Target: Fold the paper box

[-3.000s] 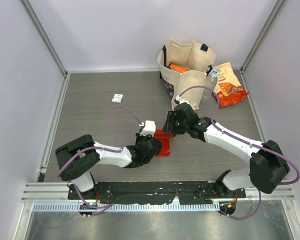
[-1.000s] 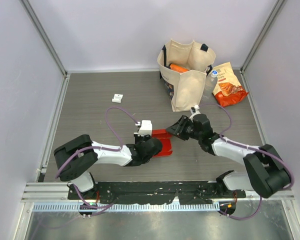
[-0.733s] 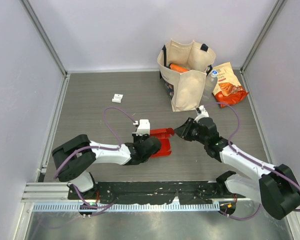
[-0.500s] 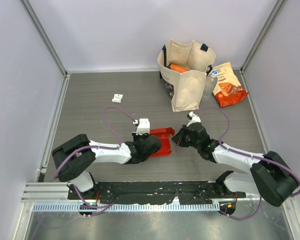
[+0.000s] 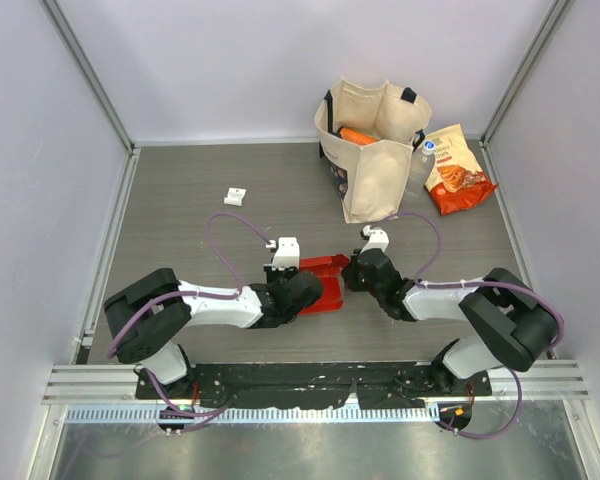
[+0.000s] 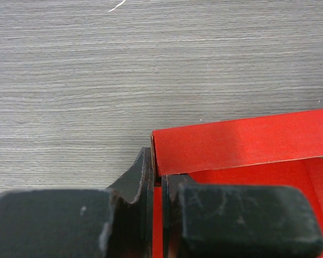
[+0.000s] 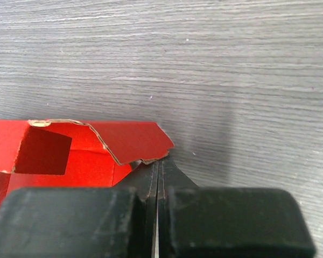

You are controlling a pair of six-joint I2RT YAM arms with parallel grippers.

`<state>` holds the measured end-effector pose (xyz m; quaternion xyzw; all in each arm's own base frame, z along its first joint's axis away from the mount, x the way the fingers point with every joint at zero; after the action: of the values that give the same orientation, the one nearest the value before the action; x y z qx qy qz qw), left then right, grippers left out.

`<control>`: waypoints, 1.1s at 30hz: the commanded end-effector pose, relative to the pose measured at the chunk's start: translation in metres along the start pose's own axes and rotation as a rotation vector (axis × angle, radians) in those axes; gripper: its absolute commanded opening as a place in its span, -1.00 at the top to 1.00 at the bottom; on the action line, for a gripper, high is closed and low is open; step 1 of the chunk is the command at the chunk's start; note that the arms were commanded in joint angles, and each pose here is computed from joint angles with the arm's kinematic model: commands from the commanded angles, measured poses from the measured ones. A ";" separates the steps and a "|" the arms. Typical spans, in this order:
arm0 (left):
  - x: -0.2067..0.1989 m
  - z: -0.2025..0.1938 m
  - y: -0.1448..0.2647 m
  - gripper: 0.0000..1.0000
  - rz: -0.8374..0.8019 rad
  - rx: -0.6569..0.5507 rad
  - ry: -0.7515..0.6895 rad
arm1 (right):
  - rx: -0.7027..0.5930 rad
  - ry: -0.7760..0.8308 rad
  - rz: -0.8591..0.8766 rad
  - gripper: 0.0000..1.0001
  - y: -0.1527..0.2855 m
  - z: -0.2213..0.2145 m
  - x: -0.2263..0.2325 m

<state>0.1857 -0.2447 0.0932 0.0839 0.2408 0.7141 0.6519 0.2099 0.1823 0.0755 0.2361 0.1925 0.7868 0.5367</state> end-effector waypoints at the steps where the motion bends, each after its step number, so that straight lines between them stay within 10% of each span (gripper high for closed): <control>1: 0.001 0.008 0.001 1.00 -0.003 -0.037 0.030 | -0.150 0.004 -0.016 0.99 -0.012 0.023 0.009; 33: 0.004 0.005 0.003 1.00 -0.017 -0.028 0.052 | -0.099 -0.093 0.174 0.99 -0.030 -0.009 0.046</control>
<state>0.1854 -0.2353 0.0906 0.0809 0.2331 0.7214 0.6471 0.2172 0.2223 0.0615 0.2422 0.1178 0.8111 0.5192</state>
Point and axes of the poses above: each gripper's point midway between its finger pads, its own y axis back along the fingers, its own x axis along the line the jaws close on, z = x × y, the point moved 9 cm from there along y, back along the fingers, and after that the axes turned 14 degrees about y, right-handed, at the moved point
